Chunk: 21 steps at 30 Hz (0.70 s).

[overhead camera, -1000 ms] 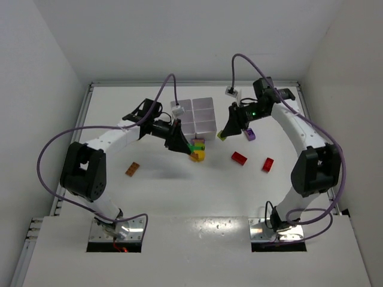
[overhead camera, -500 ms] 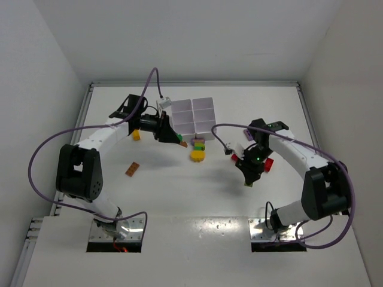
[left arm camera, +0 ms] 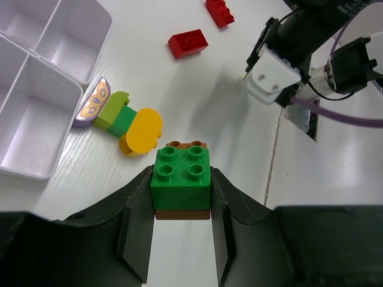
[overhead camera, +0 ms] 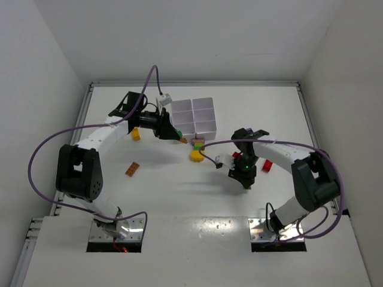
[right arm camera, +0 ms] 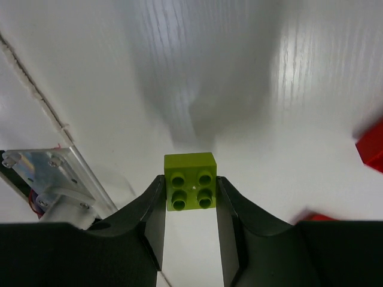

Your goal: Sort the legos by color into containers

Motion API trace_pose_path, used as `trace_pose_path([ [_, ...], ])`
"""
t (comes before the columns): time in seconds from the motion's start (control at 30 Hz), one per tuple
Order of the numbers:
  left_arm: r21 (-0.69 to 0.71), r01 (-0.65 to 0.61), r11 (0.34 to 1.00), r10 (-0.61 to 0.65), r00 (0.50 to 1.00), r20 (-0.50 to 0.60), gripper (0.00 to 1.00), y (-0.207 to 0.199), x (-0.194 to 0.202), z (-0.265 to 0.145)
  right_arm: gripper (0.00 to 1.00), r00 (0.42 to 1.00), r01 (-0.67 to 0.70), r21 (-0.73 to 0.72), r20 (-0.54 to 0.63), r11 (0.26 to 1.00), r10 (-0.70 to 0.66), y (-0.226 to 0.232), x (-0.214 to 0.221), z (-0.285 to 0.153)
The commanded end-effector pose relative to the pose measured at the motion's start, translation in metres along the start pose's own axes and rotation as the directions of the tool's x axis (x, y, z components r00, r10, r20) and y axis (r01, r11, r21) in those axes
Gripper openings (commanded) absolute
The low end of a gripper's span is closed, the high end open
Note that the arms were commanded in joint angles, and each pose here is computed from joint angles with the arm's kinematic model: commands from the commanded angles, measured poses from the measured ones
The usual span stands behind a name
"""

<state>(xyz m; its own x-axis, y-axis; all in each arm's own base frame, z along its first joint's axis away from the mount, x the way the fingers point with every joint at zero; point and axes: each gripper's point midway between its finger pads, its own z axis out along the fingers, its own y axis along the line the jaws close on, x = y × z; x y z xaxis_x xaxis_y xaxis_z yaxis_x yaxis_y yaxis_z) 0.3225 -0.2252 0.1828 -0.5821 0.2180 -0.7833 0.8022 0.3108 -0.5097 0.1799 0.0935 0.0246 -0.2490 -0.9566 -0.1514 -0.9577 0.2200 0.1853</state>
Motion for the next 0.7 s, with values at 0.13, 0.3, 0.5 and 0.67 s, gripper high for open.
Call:
trace_pose_path([
  [0.13, -0.019, -0.068, 0.998, 0.069, 0.997, 0.047, 0.0, 0.005, -0.023, -0.008, 0.0, 0.999, 0.039, -0.013, -0.009, 0.999, -0.039, -0.007, -0.017, 0.016],
  [0.3, -0.019, -0.068, 0.998, 0.069, 0.997, 0.047, 0.0, 0.007, -0.025, -0.007, 0.2, 0.998, 0.039, -0.045, -0.037, 0.998, -0.041, -0.002, -0.016, 0.025],
  [0.5, -0.019, -0.068, 0.998, 0.069, 0.997, 0.047, 0.0, 0.009, -0.026, -0.006, 0.42, 0.998, 0.051, -0.039, -0.032, 0.998, -0.052, -0.001, -0.019, 0.023],
  [0.67, -0.008, -0.06, 0.998, 0.06, 0.997, 0.044, 0.0, 0.009, -0.024, -0.005, 0.62, 0.997, 0.033, -0.012, 0.063, 0.999, -0.032, -0.004, -0.042, 0.007],
])
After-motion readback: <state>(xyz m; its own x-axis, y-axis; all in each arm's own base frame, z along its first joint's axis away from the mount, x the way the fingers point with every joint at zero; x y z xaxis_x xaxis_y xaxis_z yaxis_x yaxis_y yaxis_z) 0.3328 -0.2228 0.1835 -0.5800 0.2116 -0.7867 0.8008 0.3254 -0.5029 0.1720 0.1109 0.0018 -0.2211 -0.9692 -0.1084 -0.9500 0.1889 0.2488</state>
